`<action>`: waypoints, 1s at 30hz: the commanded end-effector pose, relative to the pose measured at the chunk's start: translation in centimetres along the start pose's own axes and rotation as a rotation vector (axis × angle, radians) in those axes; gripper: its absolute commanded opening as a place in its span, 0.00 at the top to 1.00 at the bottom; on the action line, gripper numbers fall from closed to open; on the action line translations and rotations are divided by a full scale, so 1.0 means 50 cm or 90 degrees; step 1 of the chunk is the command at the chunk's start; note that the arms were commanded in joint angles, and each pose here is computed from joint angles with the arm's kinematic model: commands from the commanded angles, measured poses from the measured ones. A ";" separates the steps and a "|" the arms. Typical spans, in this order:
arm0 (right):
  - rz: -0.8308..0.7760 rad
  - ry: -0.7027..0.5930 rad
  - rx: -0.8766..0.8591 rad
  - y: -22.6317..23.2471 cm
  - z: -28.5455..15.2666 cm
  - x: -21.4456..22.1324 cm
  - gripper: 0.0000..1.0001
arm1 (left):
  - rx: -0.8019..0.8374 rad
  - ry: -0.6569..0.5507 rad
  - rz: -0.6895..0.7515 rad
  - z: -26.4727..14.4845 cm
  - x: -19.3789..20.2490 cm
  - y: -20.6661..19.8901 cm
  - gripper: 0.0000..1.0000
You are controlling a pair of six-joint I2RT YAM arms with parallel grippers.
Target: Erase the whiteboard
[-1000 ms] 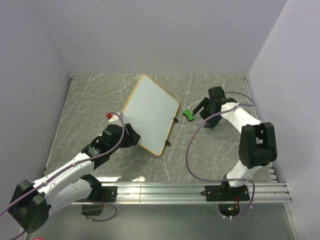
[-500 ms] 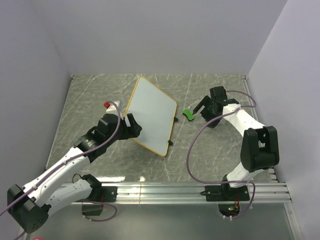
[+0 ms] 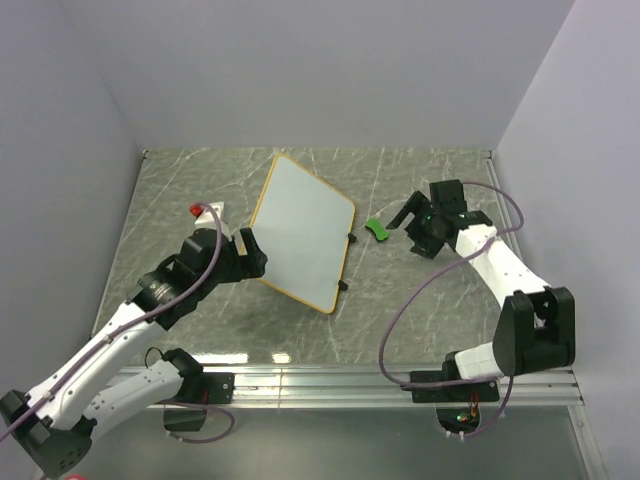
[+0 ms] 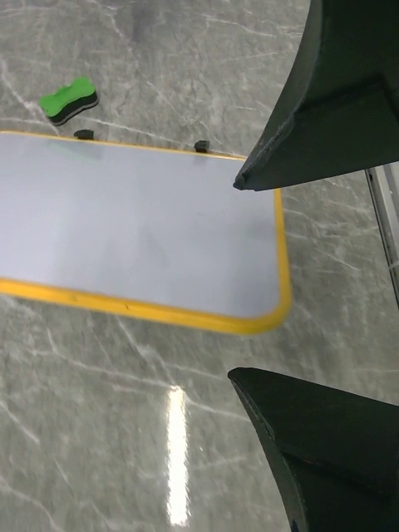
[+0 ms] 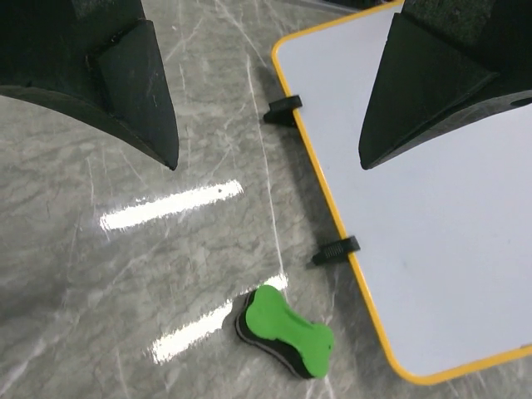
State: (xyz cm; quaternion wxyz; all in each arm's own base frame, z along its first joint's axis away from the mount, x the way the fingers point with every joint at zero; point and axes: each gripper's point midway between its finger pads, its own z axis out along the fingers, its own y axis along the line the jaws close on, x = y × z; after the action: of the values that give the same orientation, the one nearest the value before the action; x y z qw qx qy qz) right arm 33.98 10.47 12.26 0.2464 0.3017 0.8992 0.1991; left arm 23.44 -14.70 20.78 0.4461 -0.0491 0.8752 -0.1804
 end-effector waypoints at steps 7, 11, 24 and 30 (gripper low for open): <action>-0.046 -0.009 -0.180 0.074 -0.106 0.031 0.05 | -0.072 -0.050 -0.006 -0.075 -0.051 0.046 0.06; -0.079 -0.013 -0.260 0.114 -0.172 0.049 0.06 | -0.112 -0.071 -0.006 -0.093 -0.085 0.058 0.06; -0.131 -0.268 -0.375 0.135 -0.459 0.037 0.00 | -0.188 -0.266 -0.006 -0.231 -0.359 0.026 0.08; -0.140 -0.260 -0.397 0.095 -0.485 0.080 0.00 | -0.147 -0.249 -0.008 -0.215 -0.366 -0.010 0.01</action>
State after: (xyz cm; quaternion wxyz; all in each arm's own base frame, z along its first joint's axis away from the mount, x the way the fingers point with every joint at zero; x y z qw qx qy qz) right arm 21.00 12.14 33.61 0.5170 0.1470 0.7537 0.3781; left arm 25.47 -7.16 40.48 0.6001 -0.1516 0.7827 -0.0664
